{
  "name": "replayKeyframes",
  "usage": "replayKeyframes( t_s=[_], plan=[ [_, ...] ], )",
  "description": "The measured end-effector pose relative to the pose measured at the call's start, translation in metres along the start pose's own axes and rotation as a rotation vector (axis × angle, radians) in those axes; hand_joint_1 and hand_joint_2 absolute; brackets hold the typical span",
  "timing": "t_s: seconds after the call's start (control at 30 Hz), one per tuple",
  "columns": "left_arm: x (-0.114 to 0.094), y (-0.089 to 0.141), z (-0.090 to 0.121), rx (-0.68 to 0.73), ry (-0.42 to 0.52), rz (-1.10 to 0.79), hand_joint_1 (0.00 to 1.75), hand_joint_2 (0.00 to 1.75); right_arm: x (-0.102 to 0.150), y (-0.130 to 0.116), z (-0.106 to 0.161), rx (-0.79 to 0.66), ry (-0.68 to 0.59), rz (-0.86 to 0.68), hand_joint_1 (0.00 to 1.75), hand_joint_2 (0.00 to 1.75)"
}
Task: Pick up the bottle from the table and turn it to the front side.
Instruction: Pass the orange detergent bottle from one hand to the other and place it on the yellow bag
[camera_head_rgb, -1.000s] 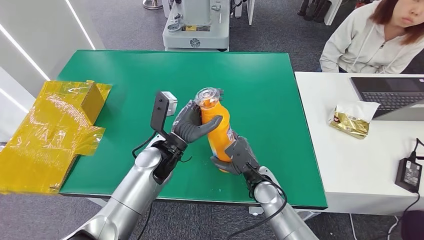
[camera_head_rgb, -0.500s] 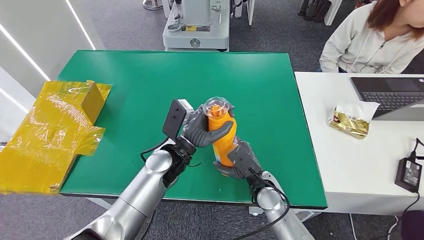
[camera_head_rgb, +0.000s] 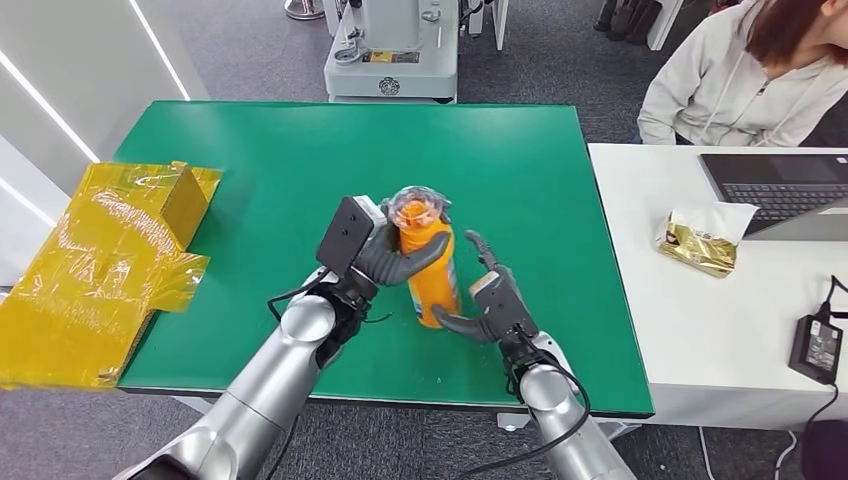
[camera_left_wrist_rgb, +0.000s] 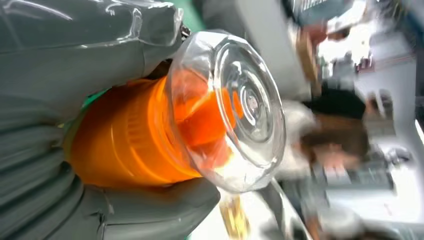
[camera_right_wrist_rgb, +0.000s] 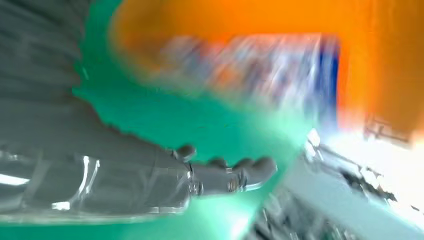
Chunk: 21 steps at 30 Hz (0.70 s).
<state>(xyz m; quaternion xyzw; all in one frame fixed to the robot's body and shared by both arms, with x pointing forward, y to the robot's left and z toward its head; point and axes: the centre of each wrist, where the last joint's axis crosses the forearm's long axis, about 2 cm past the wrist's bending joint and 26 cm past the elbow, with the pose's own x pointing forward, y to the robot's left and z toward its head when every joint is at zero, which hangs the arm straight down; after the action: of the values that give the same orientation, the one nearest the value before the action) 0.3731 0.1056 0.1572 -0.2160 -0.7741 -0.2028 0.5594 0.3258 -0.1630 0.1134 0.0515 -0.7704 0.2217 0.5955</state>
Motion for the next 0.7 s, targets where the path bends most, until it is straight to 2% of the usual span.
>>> replayKeyframes(
  t_s=[0.13, 0.23, 0.37, 0.53, 0.7],
  plan=[
    [0.005, 0.035, 0.009, 0.107, -0.046, -0.162, 1.75, 1.75, 0.008, -0.004, 0.012, -0.036, -0.064, 0.001, 0.00, 1.75],
    [0.006, 0.050, 0.016, 0.158, -0.070, -0.263, 1.75, 1.75, 0.017, -0.006, 0.018, -0.054, -0.114, 0.002, 0.00, 1.75],
    [0.009, 0.059, 0.021, 0.189, -0.083, -0.338, 1.75, 1.75, 0.027, -0.010, 0.022, -0.069, -0.159, 0.006, 0.00, 1.75],
    [0.016, 0.069, 0.023, 0.267, -0.116, -0.657, 1.75, 1.75, 0.034, -0.013, 0.029, -0.083, -0.207, 0.009, 0.00, 1.75],
    [0.020, 0.076, 0.025, 0.306, -0.122, -0.831, 1.75, 1.75, 0.039, -0.014, 0.034, -0.089, -0.231, 0.014, 0.00, 1.75]
  ],
)
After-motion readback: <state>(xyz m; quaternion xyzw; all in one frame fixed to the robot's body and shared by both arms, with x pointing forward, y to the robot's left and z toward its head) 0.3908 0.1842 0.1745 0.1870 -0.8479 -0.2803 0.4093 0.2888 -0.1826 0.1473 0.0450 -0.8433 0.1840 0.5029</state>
